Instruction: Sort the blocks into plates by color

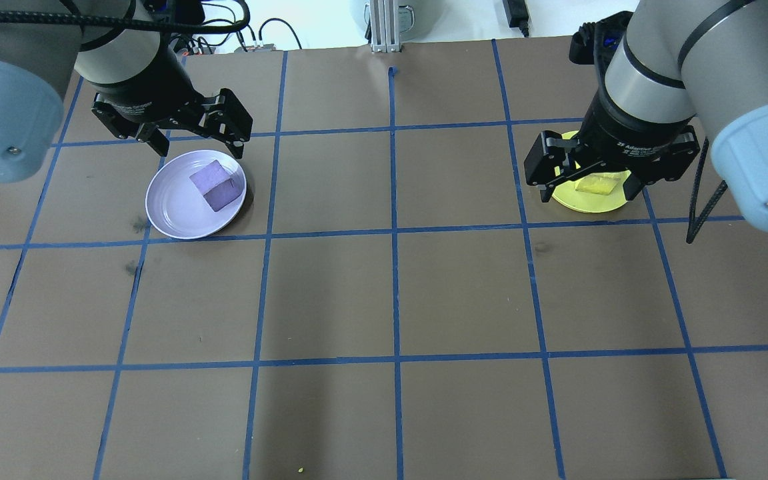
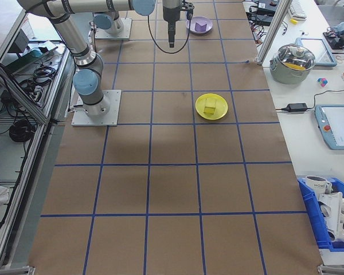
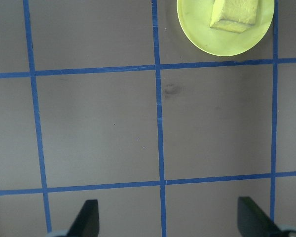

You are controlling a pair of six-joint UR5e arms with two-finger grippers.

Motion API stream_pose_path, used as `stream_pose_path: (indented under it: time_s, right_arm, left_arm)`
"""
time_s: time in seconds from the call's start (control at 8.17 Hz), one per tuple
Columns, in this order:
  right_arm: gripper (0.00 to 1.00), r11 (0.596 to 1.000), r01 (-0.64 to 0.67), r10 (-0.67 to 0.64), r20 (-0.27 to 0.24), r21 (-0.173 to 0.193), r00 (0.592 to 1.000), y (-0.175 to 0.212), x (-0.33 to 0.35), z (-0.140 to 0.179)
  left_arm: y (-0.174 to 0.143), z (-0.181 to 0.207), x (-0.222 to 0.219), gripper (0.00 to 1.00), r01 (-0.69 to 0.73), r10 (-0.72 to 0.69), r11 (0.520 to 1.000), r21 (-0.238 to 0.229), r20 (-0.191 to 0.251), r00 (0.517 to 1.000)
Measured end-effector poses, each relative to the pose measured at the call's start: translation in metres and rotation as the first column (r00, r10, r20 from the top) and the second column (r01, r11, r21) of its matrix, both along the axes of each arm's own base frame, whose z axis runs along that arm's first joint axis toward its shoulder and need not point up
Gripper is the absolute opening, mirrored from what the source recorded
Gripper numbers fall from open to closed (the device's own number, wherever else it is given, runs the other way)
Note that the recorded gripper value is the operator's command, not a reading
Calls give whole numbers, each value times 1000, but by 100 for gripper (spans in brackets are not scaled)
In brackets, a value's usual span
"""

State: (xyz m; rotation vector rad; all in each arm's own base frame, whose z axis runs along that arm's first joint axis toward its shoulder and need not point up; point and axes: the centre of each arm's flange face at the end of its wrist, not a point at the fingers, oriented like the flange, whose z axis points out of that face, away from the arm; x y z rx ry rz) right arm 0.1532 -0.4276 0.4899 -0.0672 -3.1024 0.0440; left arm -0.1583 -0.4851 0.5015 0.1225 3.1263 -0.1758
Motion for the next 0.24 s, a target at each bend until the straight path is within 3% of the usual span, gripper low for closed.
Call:
stream_pose_path:
  time_s: [0.24]
  right_arm:
    - [100,1000,0,0,0,0,1000,0,0,0]
  left_arm:
    - [3,2,1,100,1,-1,1000,4,3,1000]
